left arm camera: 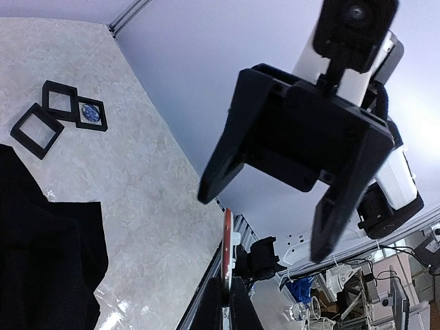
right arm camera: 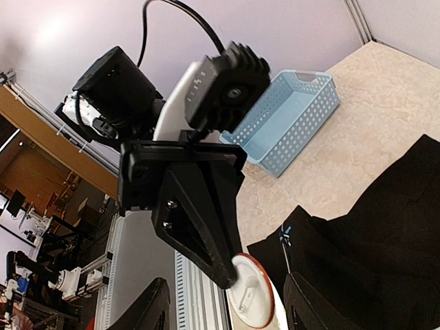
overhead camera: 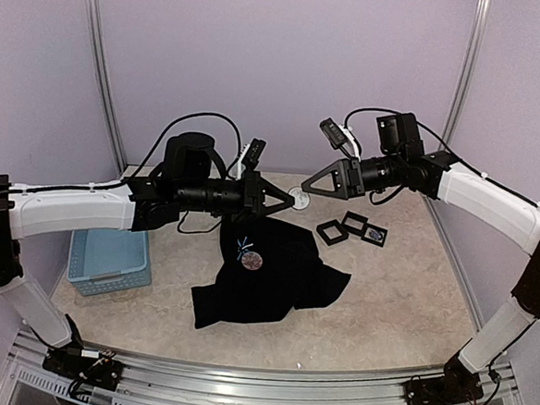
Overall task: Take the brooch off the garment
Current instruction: Pass from the left arm to the right
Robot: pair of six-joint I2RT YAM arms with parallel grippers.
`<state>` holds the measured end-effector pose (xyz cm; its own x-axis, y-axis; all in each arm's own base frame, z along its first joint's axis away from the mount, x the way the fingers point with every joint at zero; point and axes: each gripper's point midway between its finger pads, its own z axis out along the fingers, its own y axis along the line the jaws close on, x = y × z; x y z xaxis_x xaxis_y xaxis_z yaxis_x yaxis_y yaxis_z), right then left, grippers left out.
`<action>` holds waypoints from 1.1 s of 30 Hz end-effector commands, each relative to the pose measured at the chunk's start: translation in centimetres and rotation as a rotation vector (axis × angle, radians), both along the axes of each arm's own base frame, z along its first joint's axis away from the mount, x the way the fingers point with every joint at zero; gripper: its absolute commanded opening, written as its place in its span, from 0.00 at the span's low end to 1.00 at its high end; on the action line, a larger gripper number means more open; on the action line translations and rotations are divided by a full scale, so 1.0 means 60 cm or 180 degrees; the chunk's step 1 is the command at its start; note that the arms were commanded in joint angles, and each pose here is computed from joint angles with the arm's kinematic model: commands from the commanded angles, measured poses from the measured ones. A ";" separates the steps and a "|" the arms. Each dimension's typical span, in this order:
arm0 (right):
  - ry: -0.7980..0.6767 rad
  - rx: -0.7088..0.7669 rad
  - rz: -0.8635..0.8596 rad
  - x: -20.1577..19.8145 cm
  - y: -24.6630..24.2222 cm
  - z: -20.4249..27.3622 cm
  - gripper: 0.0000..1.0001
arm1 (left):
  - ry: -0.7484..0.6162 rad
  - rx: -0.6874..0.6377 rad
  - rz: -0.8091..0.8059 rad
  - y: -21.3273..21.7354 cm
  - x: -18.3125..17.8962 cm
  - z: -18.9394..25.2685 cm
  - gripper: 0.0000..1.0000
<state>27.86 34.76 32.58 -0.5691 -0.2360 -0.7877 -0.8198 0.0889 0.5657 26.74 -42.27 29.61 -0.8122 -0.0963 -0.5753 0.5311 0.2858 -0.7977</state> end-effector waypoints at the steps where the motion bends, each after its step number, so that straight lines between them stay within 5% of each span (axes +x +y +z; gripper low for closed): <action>1: 0.0275 -0.0284 -0.0086 0.011 -0.006 -0.056 0.55 | -0.0298 -0.0237 -0.0135 0.003 -0.018 0.052 0.00; 8: 0.0275 -0.0131 0.0081 -0.001 -0.003 -0.039 0.37 | -0.0249 -0.0201 -0.0096 0.005 -0.014 0.043 0.00; 17: 0.0354 0.0104 0.0127 0.001 -0.011 -0.020 0.24 | -0.0222 -0.0184 -0.0043 0.011 -0.010 0.038 0.00; 26: 0.0404 0.0260 0.0137 0.000 -0.016 -0.005 0.22 | -0.0194 -0.0178 -0.0045 0.011 -0.008 0.034 0.00; 33: 0.0419 0.0267 0.0166 -0.002 -0.016 -0.007 0.08 | -0.0196 -0.0178 -0.0054 0.010 -0.007 0.034 0.00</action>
